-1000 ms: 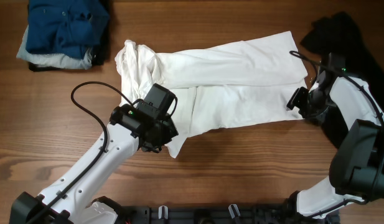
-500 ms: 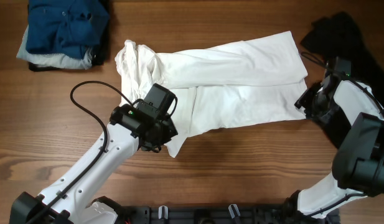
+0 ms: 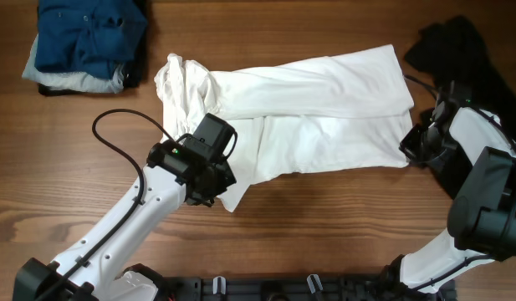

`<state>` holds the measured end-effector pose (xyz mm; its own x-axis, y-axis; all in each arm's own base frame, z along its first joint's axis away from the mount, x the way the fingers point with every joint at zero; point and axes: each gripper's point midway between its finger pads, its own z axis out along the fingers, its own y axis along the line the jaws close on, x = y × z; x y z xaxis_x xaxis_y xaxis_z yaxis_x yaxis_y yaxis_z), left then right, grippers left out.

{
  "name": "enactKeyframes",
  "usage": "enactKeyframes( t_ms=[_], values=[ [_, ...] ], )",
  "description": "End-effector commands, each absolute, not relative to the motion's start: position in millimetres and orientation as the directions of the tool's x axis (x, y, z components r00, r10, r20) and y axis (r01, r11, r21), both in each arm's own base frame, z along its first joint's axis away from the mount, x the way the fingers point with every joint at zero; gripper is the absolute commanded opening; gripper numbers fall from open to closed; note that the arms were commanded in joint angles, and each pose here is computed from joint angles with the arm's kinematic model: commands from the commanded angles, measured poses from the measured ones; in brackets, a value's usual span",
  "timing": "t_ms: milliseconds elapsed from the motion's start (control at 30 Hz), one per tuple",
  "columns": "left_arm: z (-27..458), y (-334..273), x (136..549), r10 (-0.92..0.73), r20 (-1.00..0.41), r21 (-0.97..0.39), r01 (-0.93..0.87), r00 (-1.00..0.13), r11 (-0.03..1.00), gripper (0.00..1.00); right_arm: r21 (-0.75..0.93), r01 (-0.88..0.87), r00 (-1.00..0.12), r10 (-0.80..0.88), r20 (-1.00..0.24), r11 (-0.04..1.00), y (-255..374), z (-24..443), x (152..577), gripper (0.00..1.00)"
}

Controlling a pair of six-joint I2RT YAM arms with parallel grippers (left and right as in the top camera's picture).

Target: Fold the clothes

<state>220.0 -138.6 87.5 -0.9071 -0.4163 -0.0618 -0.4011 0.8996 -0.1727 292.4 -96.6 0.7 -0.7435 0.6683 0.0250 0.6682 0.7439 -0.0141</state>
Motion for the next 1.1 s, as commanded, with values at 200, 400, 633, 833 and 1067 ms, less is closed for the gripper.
enactKeyframes(
  t_ms=[200, 400, 633, 833, 1067],
  values=[
    [198, -82, 238, -0.55, -0.261, -0.342, -0.457, -0.793, 0.821, 0.04, 0.273, 0.6, -0.726, 0.655, -0.21, 0.752, -110, 162, 299, 0.04],
    [212, -79, 229, -0.555, -0.294, -0.381, -0.438, -0.778, 0.814, 0.04, 0.236, 0.606, -0.72, 0.65, -0.244, 0.759, -101, 191, 264, 0.04],
    [189, -73, 258, -0.557, -0.318, -0.289, -0.481, -0.767, 0.828, 0.04, 0.185, 0.629, -0.718, 0.655, -0.235, 0.755, -114, 176, 272, 0.04],
    [134, -88, 315, -0.489, -0.313, -0.203, -0.445, -0.814, 0.872, 0.04, 0.165, 0.643, -0.733, 0.664, -0.149, 0.748, -126, 130, 296, 0.04],
    [53, -82, 374, -0.506, -0.3, -0.159, -0.48, -0.809, 0.863, 0.04, 0.182, 0.633, -0.752, 0.653, -0.086, 0.753, -139, 62, 333, 0.04]
  ],
)
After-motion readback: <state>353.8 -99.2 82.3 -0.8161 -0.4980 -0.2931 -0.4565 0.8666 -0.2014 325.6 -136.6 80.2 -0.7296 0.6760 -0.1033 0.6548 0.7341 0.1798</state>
